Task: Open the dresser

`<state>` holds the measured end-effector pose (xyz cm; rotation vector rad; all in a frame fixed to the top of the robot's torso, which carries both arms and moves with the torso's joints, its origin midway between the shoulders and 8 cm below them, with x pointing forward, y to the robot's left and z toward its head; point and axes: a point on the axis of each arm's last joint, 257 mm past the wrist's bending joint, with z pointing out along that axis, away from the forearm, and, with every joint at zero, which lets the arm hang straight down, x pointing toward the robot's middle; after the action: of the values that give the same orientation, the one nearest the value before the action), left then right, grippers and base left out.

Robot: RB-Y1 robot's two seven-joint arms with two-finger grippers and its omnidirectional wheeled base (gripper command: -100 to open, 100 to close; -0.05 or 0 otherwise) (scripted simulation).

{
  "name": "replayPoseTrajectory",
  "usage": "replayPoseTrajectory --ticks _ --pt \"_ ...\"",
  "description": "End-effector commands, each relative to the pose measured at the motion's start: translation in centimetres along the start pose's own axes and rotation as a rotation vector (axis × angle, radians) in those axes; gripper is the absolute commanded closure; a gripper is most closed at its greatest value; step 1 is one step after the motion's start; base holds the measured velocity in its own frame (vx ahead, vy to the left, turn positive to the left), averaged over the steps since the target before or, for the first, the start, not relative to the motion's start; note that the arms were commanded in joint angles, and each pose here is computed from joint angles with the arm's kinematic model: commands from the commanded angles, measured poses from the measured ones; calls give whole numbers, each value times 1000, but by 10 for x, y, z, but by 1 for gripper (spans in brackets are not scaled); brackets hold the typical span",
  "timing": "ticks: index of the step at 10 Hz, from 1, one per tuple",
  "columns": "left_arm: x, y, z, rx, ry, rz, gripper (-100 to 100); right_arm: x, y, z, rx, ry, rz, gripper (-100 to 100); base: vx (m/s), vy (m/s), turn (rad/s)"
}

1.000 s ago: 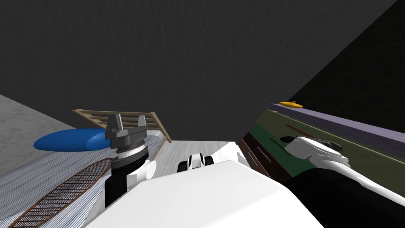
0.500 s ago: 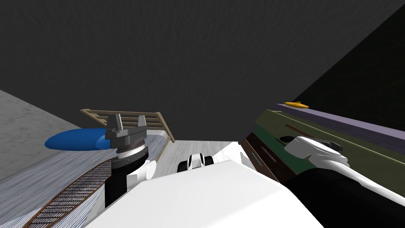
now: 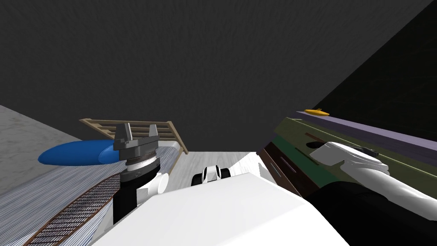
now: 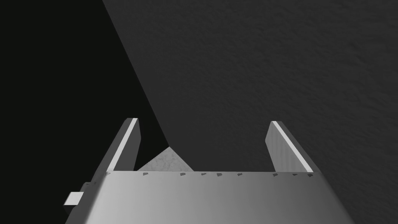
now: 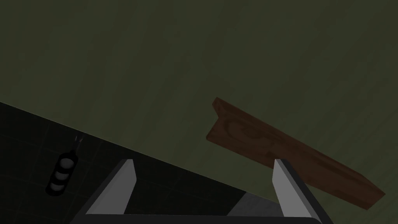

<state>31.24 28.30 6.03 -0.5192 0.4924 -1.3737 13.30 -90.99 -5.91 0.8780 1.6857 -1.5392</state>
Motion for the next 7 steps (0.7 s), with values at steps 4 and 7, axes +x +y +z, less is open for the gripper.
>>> replayPoseTrajectory --ticks 4,7 --pt "0 0 0 0 0 0 0 -8 0 0 -4 -1 -3 0 -1 1 -1" --pt "0 0 0 0 0 0 0 -8 0 0 -4 -1 -3 0 0 0 0"
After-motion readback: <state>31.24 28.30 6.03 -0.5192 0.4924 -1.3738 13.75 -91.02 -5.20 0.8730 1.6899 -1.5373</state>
